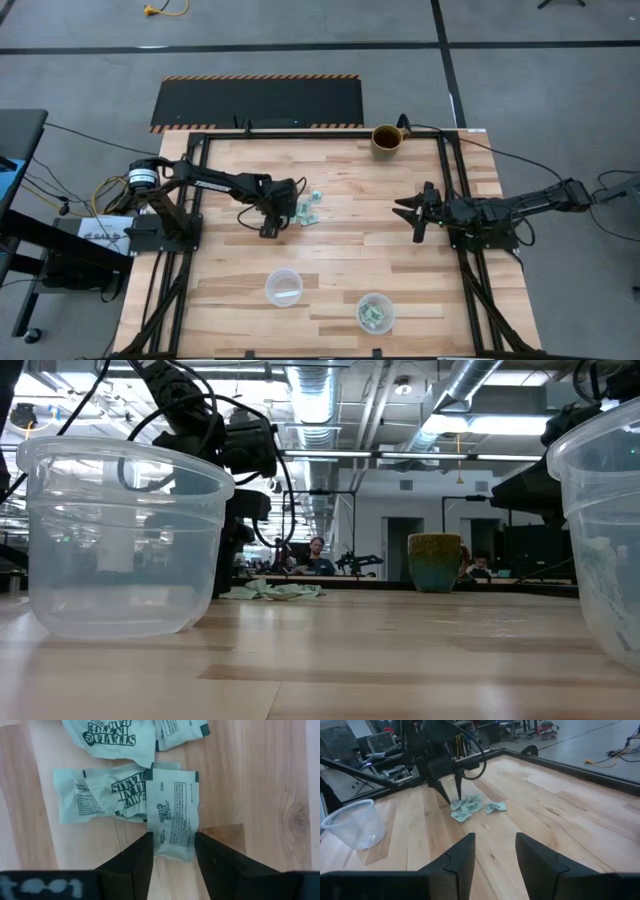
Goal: Pick and place items into bin
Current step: Put the stevia packet into the left transparent bin
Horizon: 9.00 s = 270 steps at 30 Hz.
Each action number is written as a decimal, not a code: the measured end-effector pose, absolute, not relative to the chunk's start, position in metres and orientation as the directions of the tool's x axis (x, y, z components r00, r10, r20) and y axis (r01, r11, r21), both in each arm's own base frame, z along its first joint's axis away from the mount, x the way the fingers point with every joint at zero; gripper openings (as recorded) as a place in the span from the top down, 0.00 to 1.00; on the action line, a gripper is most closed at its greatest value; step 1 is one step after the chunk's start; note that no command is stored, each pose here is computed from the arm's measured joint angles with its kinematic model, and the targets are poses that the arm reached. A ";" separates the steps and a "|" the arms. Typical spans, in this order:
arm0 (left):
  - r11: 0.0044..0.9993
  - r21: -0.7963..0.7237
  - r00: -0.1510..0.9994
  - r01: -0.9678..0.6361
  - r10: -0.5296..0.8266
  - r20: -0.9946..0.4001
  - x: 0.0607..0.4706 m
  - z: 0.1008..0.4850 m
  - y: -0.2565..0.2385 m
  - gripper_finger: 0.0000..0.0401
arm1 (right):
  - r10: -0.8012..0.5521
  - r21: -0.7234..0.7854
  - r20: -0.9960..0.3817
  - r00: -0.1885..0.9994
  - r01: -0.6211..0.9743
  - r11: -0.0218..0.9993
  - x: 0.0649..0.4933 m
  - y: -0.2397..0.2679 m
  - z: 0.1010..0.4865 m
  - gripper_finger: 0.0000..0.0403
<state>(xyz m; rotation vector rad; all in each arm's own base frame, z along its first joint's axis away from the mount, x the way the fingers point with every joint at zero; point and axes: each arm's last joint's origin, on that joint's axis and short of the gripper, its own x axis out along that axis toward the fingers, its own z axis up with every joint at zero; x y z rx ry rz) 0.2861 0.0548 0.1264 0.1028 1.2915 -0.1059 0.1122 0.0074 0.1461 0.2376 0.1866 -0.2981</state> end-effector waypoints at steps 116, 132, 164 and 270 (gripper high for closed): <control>0.958 0.066 0.303 0.278 -0.023 -0.953 0.320 0.225 0.062 0.68 | -0.268 0.203 -0.217 0.939 0.312 0.928 0.112 0.007 0.146 0.67; 0.941 0.047 0.275 0.336 -0.050 -0.960 0.329 0.195 0.094 0.70 | -0.268 0.203 -0.217 0.939 0.312 0.928 0.112 0.007 0.146 0.67; 0.952 0.110 0.345 0.285 0.005 -0.939 0.308 0.138 0.092 0.73 | -0.268 0.203 -0.217 0.939 0.312 0.928 0.112 0.007 0.146 0.67; 0.977 0.199 0.449 0.077 0.144 -0.882 0.291 0.241 0.035 0.62 | -0.268 0.203 -0.217 0.939 0.312 0.928 0.112 0.007 0.146 0.67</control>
